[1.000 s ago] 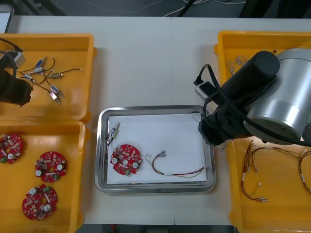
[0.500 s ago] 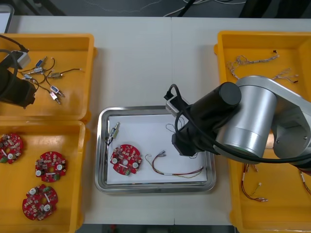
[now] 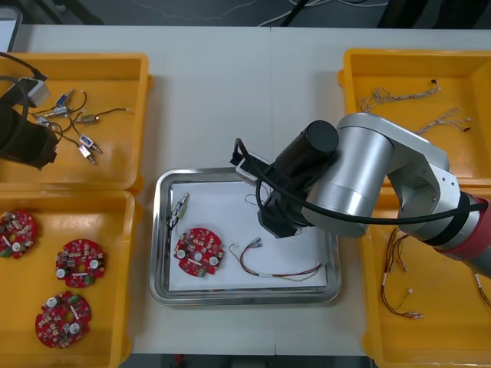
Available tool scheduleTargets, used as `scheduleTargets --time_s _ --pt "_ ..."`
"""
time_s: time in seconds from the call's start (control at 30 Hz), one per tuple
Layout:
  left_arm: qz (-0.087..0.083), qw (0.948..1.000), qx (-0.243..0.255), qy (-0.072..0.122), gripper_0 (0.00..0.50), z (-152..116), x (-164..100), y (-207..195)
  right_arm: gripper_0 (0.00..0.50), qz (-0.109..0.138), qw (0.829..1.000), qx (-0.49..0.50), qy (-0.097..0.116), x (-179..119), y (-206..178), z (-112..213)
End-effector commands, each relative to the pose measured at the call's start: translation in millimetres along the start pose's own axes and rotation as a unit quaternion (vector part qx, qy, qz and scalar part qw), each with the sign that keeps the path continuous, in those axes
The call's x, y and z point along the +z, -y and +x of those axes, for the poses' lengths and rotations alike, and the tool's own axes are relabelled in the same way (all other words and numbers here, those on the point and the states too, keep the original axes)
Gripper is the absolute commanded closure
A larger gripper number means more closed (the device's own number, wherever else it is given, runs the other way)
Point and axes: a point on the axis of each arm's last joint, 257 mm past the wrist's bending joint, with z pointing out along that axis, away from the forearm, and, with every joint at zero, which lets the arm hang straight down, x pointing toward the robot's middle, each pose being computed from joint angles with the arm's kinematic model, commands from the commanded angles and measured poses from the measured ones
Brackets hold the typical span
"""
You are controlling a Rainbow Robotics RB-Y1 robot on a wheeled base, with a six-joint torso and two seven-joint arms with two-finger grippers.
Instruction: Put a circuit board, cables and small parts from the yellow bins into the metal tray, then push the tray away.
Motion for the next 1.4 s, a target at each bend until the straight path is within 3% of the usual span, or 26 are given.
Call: scheduleTargets --time_s 0.03,0.43,0.53,0.57,0.6,0.63,0.7,0.8,0.9,1.17,1.4 --pt "-0.012 0.998 -0.058 0.02 0.5 -6.3 -19.6 -11.7 0.5 0.014 0.997 -0.069 0.02 1.9 9.4 -20.4" --pt "-0.005 0.9983 -0.055 0.016 0.5 -3.9 -18.7 1.5 0.497 0.023 0.992 -0.124 0.009 17.3 26.1 -13.1" --pt "-0.005 0.9983 -0.056 0.013 0.5 -2.0 -17.9 3.0 0.474 0.022 0.992 -0.125 0.01 17.0 25.1 -13.7" --pt "-0.004 0.9983 -0.056 0.013 0.5 -2.2 -18.6 3.7 0.434 0.021 0.992 -0.123 0.008 17.4 24.5 -13.0" --pt "-0.005 0.9983 -0.057 0.011 0.5 -1.0 -18.6 3.4 0.351 0.022 0.992 -0.123 0.007 17.4 24.9 -12.7" --pt "-0.005 0.9983 -0.057 0.011 0.5 -0.9 -18.9 3.6 0.309 0.022 0.992 -0.124 0.008 17.1 25.4 -13.0" --pt "-0.003 0.9983 -0.057 0.01 0.5 -0.5 -20.0 5.6 0.158 0.022 0.992 -0.124 0.009 16.8 25.0 -13.8" --pt "-0.001 0.9983 -0.058 0.007 0.5 1.8 -20.3 7.8 0.06 0.021 0.992 -0.124 0.012 16.3 23.9 -16.0" --pt "0.0 0.9984 -0.057 0.009 0.5 3.3 -21.7 10.9 0.011 0.023 0.993 -0.116 0.015 13.9 27.5 -18.6" --pt "0.001 0.9986 -0.053 0.008 0.5 11.9 -30.0 23.5 0.005 0.023 0.996 -0.082 0.003 -7.3 42.8 -22.8" --pt "0.0 0.9983 -0.059 0.001 0.5 24.0 -41.2 38.1 0.007 0.0 0.999 -0.037 0.015 -39.3 55.9 -29.5"
